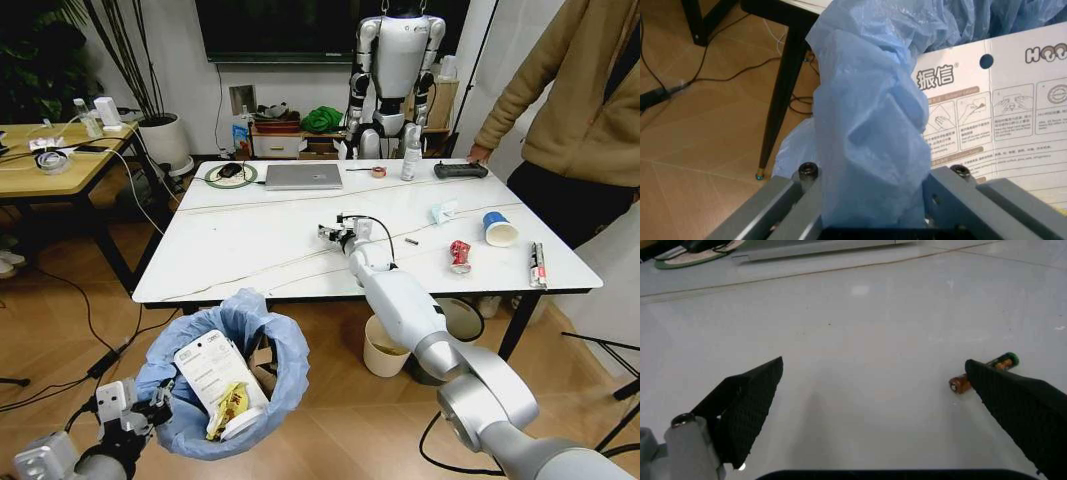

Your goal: Pick up the trash bin and place the trash from the table into it.

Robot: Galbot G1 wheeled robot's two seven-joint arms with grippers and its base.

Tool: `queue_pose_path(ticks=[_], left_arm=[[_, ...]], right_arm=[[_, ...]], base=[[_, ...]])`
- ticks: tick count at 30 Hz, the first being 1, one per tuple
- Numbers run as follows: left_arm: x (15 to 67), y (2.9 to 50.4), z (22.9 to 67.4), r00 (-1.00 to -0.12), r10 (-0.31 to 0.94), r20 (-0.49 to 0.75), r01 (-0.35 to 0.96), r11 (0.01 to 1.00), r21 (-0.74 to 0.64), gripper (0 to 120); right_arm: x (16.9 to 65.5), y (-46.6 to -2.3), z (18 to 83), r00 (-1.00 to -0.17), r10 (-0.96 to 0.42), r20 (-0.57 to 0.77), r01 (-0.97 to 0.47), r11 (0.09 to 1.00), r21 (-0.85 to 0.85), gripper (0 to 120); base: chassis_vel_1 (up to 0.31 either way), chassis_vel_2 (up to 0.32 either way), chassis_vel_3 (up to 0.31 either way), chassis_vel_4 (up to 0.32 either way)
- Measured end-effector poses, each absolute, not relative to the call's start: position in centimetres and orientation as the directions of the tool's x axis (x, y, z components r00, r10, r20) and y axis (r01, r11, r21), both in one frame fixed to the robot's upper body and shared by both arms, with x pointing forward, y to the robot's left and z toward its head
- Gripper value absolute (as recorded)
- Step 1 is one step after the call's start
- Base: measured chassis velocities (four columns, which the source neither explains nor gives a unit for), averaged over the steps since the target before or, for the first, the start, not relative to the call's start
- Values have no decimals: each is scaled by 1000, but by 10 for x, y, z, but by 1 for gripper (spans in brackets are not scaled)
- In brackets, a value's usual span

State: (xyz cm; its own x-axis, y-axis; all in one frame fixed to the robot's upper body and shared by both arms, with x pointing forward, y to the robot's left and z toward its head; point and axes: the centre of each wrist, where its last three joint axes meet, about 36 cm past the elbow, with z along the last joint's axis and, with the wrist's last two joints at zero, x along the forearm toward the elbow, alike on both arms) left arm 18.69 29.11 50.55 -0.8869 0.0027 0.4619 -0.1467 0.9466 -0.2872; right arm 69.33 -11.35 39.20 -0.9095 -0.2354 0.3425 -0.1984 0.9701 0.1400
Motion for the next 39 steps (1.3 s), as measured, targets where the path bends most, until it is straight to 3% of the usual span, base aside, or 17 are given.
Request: queue_pose_path(ticks=[22, 39], left_arm=[[187, 291, 506, -888, 4, 461, -143, 948, -285, 0], [188, 291, 505, -889, 6, 458, -143, 946, -290, 0]], right_arm=[[693, -98, 396, -903, -268, 335, -225, 961, 163, 100], [693, -114, 386, -903, -242, 355, -201, 968, 147, 100]], base=[[0, 0, 0, 0], [0, 0, 0, 0]])
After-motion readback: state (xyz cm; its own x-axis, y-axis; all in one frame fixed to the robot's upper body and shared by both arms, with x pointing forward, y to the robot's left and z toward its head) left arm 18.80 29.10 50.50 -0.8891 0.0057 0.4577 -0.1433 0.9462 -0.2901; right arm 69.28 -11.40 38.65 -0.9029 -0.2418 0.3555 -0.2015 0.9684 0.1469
